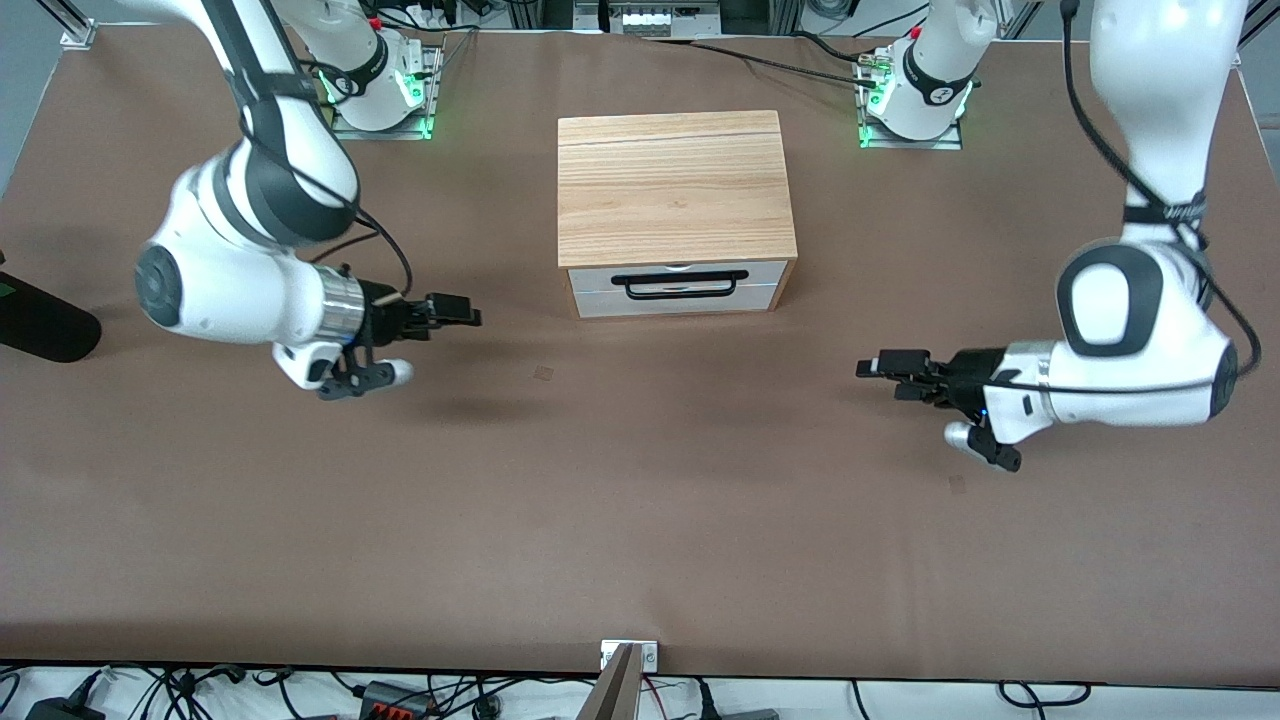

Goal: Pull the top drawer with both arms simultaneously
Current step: 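Move the right gripper and the left gripper toward the drawer handle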

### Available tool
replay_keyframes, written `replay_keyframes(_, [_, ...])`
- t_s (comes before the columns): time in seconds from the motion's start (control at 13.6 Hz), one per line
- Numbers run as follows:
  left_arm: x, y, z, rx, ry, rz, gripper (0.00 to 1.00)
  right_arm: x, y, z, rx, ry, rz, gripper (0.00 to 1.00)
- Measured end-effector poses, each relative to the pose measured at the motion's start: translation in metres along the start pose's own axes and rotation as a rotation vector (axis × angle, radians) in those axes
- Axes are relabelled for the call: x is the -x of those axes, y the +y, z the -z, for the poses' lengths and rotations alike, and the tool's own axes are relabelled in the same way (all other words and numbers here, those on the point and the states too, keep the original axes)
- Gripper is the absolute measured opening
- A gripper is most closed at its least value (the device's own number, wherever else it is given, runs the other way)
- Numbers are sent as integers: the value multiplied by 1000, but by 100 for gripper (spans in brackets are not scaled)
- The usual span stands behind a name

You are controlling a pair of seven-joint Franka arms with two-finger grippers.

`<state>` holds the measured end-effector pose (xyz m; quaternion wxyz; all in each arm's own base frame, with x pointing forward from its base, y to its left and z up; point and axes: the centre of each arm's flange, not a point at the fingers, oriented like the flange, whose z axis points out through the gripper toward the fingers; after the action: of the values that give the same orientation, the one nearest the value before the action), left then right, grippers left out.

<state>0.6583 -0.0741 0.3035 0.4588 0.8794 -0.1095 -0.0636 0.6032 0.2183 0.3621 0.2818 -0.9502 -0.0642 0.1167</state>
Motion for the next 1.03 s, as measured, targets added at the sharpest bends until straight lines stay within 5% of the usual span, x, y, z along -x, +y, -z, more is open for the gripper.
replay_keyframes(0.07, [10,-33,-10,137,36,-12,100,-4,2,-14,-83,-8,14,100])
replay_keyframes(0.22, [26,-72,-30,272,83,-16,100,-14,9,-43,-247,-7,50,100])
replay_keyframes(0.73, [13,-30,-83,326,91,-41,100,-20,-7,-147,-658,13,204,100])
replay_keyframes(1.03, [40,-16,-123,453,127,58,100,-12,-3,-203,-770,-13,252,100])
